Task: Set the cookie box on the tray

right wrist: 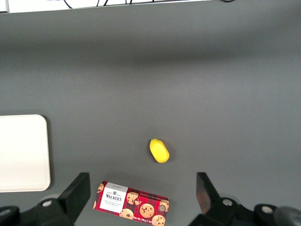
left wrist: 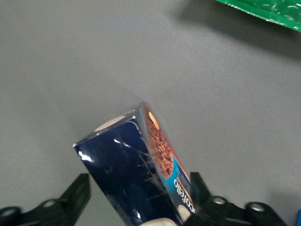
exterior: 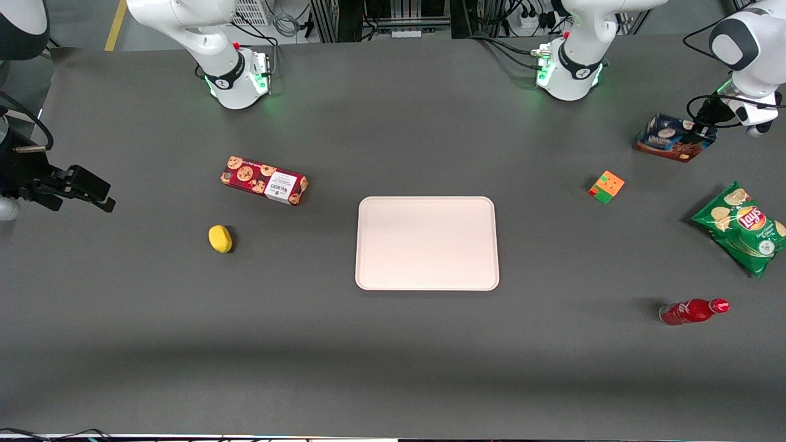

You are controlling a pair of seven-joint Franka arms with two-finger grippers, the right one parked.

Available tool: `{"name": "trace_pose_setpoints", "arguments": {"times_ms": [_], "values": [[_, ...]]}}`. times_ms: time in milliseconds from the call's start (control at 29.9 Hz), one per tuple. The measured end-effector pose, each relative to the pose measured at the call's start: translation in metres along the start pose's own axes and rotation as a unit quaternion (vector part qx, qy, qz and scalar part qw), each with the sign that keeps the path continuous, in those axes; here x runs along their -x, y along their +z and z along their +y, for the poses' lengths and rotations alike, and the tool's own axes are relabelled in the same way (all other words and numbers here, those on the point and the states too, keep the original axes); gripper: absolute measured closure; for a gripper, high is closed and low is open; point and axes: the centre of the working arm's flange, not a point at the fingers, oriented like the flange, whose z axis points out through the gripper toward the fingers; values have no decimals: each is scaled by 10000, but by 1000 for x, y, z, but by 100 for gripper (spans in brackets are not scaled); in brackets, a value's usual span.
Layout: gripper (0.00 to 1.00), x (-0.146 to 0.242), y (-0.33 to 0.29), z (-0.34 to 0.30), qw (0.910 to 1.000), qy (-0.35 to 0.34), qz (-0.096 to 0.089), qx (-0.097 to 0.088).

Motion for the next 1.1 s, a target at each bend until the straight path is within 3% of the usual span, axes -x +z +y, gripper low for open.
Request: {"name": "trace_pose_setpoints", "arguments": {"times_ms": [134, 368, 669, 769, 869, 970, 1103], "values": [[78, -3, -2, 1, 10000, 26, 39, -2], [81, -13, -19, 20, 9993, 305, 207, -49], [81, -33, -93, 52, 9947, 964, 142, -334], [81, -32, -141, 74, 9908, 1287, 119, -412], [81, -23, -199, 105, 9858, 1648, 4, -316], [81, -7, -258, 136, 9774, 2093, -97, -282], [81, 19, -329, 173, 9624, 2691, -98, -365]]}}
